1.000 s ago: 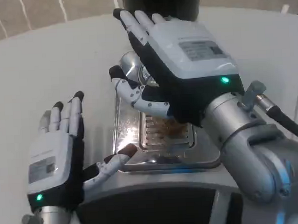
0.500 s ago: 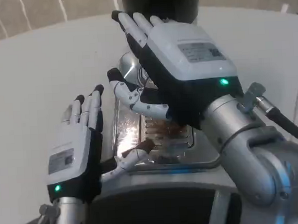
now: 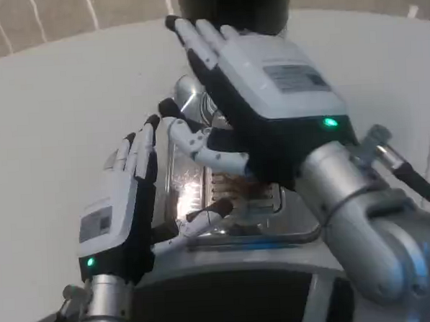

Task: Grasp the cup under the faucet to collect the drink, then remove the cup.

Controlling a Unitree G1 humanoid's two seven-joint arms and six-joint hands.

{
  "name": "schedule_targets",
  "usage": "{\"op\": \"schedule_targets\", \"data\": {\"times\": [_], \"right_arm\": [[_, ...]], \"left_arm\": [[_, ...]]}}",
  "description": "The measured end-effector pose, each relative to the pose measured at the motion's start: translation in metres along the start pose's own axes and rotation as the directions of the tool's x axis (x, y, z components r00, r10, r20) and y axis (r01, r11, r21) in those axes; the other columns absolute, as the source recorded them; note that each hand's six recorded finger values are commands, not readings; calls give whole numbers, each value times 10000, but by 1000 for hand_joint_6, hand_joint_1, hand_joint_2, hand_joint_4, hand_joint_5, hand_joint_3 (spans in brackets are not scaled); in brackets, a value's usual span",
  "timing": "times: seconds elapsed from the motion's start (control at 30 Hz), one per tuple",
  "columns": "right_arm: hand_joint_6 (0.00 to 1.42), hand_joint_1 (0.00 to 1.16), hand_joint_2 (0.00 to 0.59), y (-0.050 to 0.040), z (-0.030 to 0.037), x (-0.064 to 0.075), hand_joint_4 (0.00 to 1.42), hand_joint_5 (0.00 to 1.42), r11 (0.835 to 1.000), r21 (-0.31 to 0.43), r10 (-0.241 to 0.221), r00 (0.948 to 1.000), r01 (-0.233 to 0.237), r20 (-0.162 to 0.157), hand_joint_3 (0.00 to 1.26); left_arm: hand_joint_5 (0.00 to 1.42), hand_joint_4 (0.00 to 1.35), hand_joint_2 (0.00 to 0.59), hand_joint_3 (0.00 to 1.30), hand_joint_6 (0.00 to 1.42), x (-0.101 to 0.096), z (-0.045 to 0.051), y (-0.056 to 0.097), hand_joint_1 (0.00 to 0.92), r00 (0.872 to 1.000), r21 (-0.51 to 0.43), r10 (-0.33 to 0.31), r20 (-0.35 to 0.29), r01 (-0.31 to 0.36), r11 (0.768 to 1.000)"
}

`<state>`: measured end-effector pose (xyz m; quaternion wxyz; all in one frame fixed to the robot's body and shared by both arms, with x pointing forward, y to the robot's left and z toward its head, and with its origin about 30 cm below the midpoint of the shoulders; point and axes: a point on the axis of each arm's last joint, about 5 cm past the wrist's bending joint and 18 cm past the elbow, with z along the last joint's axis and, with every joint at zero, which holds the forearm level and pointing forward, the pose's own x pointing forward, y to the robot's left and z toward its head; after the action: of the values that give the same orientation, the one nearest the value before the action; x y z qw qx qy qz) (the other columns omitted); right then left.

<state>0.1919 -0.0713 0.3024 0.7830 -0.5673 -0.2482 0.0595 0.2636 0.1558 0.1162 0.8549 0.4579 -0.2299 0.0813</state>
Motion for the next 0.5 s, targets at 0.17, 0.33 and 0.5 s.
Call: {"op": "schedule_targets", "data": {"times": [0.17,0.33,0.5], "right_arm": [[0,428,580,61,-174,-208,0,0,9891,581,-1314,9892,1352,-651,0],[0,441,568,131,-389,-533,0,0,9658,442,-2461,9568,2556,-1551,0],[0,445,568,182,-502,-838,0,0,9720,-24,-2306,9526,2348,-1984,0]], "left_arm": [[38,0,69,0,89,11,-10,-19,212,10000,-7,-57,-33,57,10000],[52,0,32,0,102,70,12,-43,45,9999,-103,-69,81,70,9999],[52,0,27,0,104,108,32,-85,37,9998,-189,-182,107,184,9997]]}}
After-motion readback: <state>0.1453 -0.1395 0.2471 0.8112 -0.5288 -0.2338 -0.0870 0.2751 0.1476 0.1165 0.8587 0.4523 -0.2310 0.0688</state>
